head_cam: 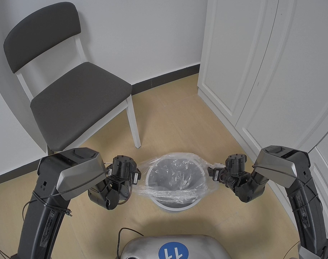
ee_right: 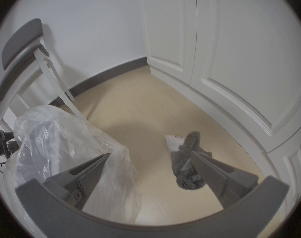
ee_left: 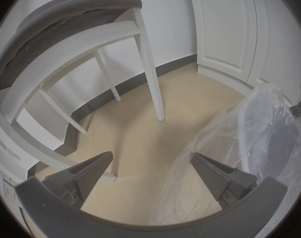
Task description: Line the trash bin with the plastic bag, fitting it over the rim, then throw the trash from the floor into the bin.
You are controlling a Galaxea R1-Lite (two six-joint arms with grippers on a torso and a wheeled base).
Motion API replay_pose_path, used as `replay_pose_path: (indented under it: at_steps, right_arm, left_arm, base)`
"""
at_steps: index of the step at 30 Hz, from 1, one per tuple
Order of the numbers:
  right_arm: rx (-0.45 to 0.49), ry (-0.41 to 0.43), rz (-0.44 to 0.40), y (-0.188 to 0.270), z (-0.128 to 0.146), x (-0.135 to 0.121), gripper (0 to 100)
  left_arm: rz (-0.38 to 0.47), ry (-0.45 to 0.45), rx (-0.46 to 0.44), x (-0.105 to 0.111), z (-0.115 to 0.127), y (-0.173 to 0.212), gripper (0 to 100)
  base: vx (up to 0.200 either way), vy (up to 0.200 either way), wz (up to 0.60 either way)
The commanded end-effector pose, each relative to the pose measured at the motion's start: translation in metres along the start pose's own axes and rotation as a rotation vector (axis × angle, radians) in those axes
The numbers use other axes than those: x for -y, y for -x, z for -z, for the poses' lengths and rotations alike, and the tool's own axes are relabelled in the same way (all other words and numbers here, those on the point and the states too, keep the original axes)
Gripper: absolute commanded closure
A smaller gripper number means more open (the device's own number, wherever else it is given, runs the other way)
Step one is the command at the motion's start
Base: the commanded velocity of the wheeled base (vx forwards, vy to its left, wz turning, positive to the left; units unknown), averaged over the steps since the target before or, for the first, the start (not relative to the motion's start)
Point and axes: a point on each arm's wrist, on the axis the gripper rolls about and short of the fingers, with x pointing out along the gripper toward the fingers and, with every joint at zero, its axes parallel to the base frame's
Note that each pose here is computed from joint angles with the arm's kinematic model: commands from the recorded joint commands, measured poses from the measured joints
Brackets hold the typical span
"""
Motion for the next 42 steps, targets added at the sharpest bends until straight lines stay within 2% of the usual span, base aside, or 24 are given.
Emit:
replay_pose_path:
  at_steps: [1, 7, 15, 20, 23, 27, 34, 37, 42]
  right_arm:
    - [-0.021, 0.001, 0.028, 0.006, -0.018, 0.006, 0]
    - [-0.035, 0.011, 0.033, 0.010, -0.017, 0.007, 0]
    - [-0.067, 0.099, 0.031, 0.028, -0.017, 0.008, 0]
    - [-0.063, 0.153, 0.026, 0.047, -0.029, 0.008, 0]
    - [-0.031, 0.165, 0.011, 0.063, -0.039, 0.005, 0]
    - [-0.020, 0.181, -0.029, 0.076, -0.039, -0.010, 0]
    - [-0.039, 0.214, -0.110, 0.094, -0.026, -0.039, 0]
    - [-0.049, 0.226, -0.151, 0.094, -0.010, -0.055, 0]
    - [-0.062, 0.247, -0.170, 0.091, 0.011, -0.062, 0]
  left_arm:
    - [-0.008, -0.015, -0.038, -0.006, 0.002, 0.003, 0]
    - [-0.010, -0.022, -0.054, -0.009, 0.002, 0.006, 0]
    - [-0.009, -0.035, -0.067, -0.015, -0.001, 0.019, 0]
    - [-0.001, -0.035, -0.059, -0.019, -0.008, 0.027, 0]
    - [0.010, -0.039, -0.050, -0.021, -0.016, 0.039, 0]
    - [0.022, -0.045, -0.044, -0.019, -0.019, 0.048, 0]
    - [0.029, -0.044, -0.031, -0.019, -0.025, 0.054, 0]
    - [0.031, -0.041, -0.023, -0.019, -0.028, 0.057, 0]
    - [0.064, -0.050, -0.006, -0.010, -0.032, 0.073, 0]
  base:
    - [0.000, 0.000, 0.00]
    - [0.000, 0.000, 0.00]
    - [0.000, 0.000, 0.00]
    - [0.000, 0.000, 0.00]
    - [0.000, 0.000, 0.00]
    - [0.000, 0.000, 0.00]
    - [0.000, 0.000, 0.00]
    - [0.000, 0.000, 0.00]
    - [0.000, 0.000, 0.00]
